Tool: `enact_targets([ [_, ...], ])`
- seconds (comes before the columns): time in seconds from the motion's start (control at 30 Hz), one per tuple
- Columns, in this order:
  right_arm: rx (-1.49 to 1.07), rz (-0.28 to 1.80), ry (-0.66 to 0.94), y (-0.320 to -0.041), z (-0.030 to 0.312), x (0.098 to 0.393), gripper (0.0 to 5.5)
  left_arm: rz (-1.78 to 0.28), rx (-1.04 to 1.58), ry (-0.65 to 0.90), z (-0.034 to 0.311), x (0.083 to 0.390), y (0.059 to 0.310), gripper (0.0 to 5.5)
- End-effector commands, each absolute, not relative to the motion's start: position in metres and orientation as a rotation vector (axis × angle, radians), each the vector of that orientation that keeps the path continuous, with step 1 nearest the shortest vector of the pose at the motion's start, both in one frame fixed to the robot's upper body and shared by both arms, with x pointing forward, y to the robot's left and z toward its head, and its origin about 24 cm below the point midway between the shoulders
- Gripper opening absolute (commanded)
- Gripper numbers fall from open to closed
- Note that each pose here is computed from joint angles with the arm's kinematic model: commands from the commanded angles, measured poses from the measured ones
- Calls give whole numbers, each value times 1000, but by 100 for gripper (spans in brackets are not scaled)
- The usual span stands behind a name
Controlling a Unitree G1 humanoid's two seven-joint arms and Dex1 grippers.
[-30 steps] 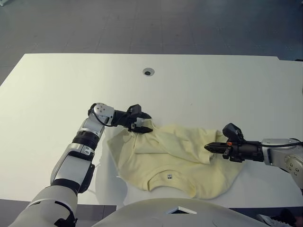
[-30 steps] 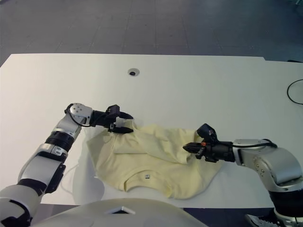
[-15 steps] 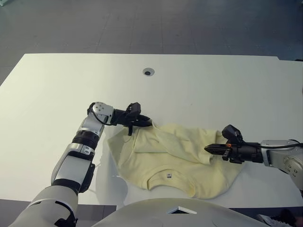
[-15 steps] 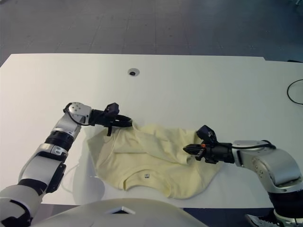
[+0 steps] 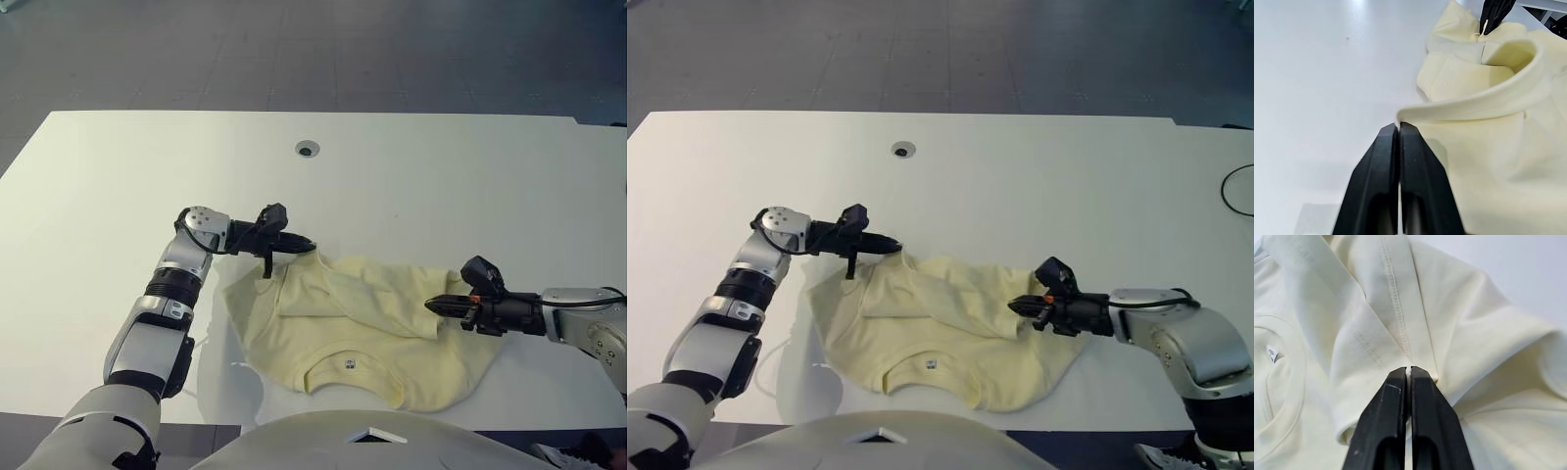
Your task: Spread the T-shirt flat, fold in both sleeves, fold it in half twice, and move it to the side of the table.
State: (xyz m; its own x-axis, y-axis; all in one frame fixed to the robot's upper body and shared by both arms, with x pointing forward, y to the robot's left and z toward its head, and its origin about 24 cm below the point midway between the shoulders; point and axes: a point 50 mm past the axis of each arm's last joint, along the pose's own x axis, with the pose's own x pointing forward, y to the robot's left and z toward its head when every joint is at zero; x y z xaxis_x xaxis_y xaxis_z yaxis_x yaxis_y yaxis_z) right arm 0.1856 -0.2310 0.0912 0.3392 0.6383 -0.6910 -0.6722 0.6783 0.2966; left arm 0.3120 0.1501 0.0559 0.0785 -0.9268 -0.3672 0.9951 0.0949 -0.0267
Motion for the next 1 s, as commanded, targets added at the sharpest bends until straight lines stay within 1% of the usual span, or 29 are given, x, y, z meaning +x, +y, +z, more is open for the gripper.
enact_targets([
  [0.03,-75,829,781,-234,109,198,0,-1427,342,290,72,320,161,1],
  [0.3,-99,766,587,-238,145,230,0,-1330,516,190,114,336,181,1],
  [0.47,-144,736,519,-236,152,257,0,-1246,609,162,131,347,189,1],
  [0.53,-181,716,475,-236,154,273,0,-1202,653,153,137,353,189,1],
  [0.73,-314,674,365,-232,156,317,0,-1070,787,118,147,373,181,1],
  [1.0,-502,604,195,-215,157,378,0,-859,1004,113,143,397,160,1],
])
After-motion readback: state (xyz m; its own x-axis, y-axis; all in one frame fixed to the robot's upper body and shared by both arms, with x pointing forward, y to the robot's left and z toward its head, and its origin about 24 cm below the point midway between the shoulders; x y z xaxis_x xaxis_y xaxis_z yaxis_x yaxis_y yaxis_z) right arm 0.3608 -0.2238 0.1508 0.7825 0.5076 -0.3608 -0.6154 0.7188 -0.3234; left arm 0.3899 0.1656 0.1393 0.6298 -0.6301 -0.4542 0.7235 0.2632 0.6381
